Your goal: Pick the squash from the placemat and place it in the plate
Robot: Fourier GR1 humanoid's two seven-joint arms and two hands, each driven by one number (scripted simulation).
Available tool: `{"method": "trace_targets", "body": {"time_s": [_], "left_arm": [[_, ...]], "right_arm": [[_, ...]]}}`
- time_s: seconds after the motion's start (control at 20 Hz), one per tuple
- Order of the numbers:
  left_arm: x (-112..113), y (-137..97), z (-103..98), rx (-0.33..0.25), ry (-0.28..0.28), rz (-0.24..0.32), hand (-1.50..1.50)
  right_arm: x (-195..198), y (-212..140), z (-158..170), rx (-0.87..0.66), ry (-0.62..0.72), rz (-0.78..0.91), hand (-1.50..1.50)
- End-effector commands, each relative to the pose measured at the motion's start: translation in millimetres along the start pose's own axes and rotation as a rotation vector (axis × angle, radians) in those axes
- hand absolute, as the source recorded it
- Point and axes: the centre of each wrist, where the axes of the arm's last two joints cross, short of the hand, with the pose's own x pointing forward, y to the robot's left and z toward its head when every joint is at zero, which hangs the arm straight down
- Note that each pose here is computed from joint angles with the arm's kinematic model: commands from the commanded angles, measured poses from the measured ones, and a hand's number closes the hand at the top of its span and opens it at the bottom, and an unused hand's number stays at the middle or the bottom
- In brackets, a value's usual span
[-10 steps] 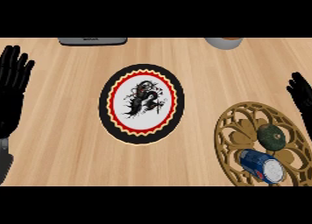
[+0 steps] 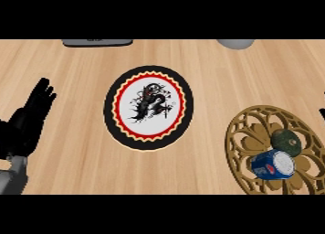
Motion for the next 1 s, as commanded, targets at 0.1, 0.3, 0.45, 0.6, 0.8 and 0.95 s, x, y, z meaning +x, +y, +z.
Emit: {"method": "trace_targets", "body": {"time_s": [0.1,0.3,0.45,0.6,0.8,0.95], "left_arm": [[-17,-14,-1,-0.044,0.122,0.002,0.0],[-12,-24,-3,-0.051,0.103,-0.007,0.0],[-26,-37,-7,-0.049,0.113,-0.025,0.0],[-6,-17,-24,-0.046,0.106,-0.005,0.0],[-21,-28,-1,-0.048,0.12,-0.008,0.0],[-24,-35,-3,-0.048,0.105,-0.009,0.0]], "right_arm": [[-75,-3,88,-0.104,-0.097,-0.174,-1.5],[-94,-25,98,0.081,-0.074,-0.012,-1.5],[-79,-49,89,0.132,-0.068,0.114,-1.5],[-76,-40,86,0.173,-0.034,0.198,-1.5],[-65,-42,83,0.206,-0.012,0.228,-1.5],[-50,-42,68,0.289,0.044,0.259,-1.5]]}}
